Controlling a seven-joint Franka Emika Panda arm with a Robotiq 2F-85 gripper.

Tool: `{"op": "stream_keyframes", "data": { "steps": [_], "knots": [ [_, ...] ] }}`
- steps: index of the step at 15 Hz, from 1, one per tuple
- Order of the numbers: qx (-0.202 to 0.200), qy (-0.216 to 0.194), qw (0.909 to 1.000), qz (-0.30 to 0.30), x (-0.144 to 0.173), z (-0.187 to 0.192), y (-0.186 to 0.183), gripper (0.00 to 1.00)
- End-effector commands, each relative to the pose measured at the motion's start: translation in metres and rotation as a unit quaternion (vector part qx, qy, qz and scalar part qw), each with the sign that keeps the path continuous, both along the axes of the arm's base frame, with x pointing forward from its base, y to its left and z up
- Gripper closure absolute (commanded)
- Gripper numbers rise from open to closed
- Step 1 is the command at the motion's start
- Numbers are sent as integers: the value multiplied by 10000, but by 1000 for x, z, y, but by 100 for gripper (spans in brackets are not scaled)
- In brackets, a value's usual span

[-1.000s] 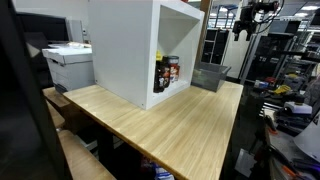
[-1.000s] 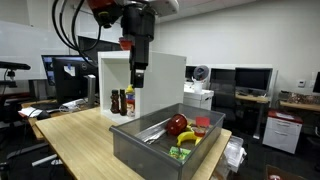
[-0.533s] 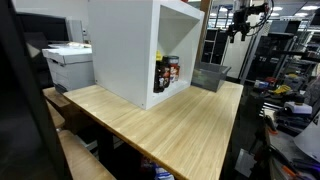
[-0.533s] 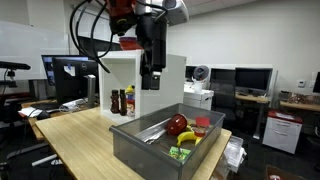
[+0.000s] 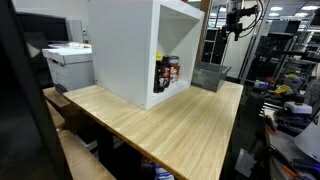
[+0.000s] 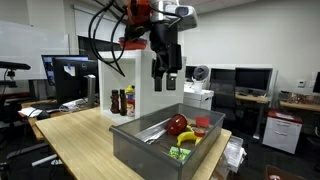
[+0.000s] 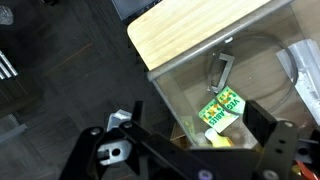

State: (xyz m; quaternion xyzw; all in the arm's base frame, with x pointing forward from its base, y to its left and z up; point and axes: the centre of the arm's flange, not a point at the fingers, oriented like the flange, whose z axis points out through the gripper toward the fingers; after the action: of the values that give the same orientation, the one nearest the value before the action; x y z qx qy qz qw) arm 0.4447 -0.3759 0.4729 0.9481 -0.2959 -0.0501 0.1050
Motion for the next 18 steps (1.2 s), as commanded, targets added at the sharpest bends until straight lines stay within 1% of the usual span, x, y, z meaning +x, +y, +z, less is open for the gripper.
{"op": "stream_keyframes", "data": {
  "steps": [1,3,4,8,10,14,16,17,18],
  "knots": [
    [-75,-28,9997,225,20,0,-9,0],
    [-103,-24,9995,291,28,-1,-10,0],
    [-81,-15,9993,359,38,-3,-12,0],
    [-101,35,9988,484,49,-6,-16,0],
    [-220,50,9983,536,58,-7,-16,0],
    [-329,71,9974,640,76,-7,-12,0],
    [-323,107,9974,638,78,-5,-7,0],
    [-295,38,9983,494,72,-8,-6,0],
    [-303,34,9982,509,75,-8,-6,0]
  ]
}}
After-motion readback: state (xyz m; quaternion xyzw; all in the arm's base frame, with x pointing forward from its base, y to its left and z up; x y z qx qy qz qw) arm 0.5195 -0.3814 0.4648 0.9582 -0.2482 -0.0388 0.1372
